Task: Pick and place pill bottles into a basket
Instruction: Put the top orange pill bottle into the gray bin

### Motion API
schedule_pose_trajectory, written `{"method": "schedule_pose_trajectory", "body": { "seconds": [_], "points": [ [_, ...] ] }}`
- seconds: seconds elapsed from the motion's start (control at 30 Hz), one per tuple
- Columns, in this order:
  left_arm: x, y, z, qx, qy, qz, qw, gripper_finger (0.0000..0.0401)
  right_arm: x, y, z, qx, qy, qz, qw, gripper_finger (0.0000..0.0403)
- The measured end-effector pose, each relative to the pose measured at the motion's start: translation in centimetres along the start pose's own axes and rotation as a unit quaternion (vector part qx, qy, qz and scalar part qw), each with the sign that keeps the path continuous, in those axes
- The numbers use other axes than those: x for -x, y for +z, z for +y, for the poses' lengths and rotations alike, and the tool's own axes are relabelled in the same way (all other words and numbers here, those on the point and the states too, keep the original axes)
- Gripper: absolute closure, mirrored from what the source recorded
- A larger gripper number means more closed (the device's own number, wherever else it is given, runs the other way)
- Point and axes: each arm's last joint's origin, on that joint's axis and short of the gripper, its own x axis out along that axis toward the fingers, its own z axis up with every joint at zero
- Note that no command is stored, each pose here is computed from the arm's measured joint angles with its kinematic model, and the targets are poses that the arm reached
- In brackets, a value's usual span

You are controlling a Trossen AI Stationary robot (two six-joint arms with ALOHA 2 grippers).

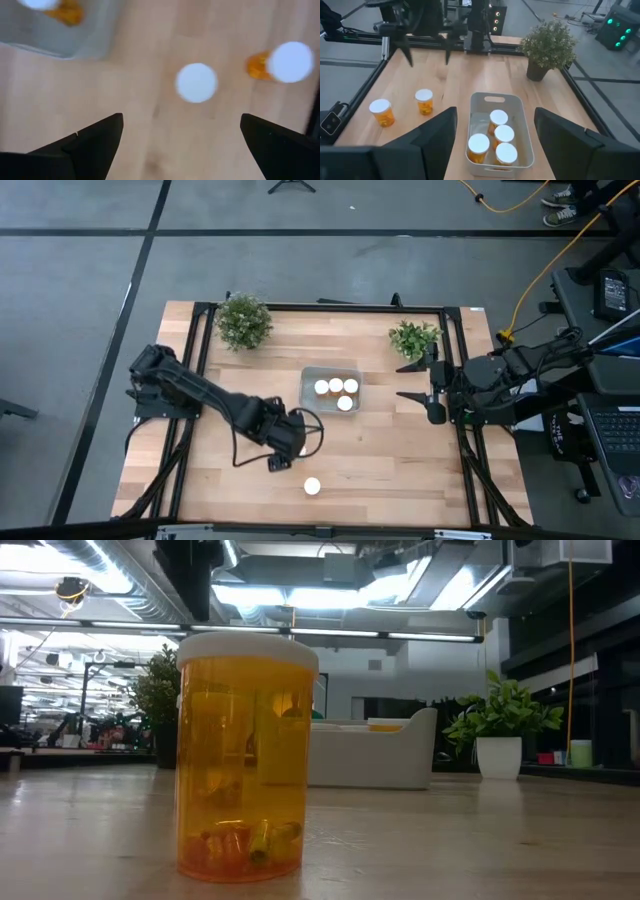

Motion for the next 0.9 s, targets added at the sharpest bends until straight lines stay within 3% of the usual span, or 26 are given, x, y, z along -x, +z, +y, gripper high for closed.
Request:
{"method": "schedule_pose_trajectory", "body": {
  "seconds": [0.43, 0.9],
  "points": [
    [-4.0, 0.3, -2.0, 0.019, 0.006, 0.02, 1.0, 0.0005, 0.0, -0.1, 0.1, 0.014, 0.018, 0.006, 1.0, 0.0135],
    [-8.0, 1.3, -1.9, 0.023, 0.026, 0.041, 0.999, 0.0006, 0.0, -0.4, 0.2, 0.018, 0.043, 0.02, 0.999, 0.0135]
  ]
}}
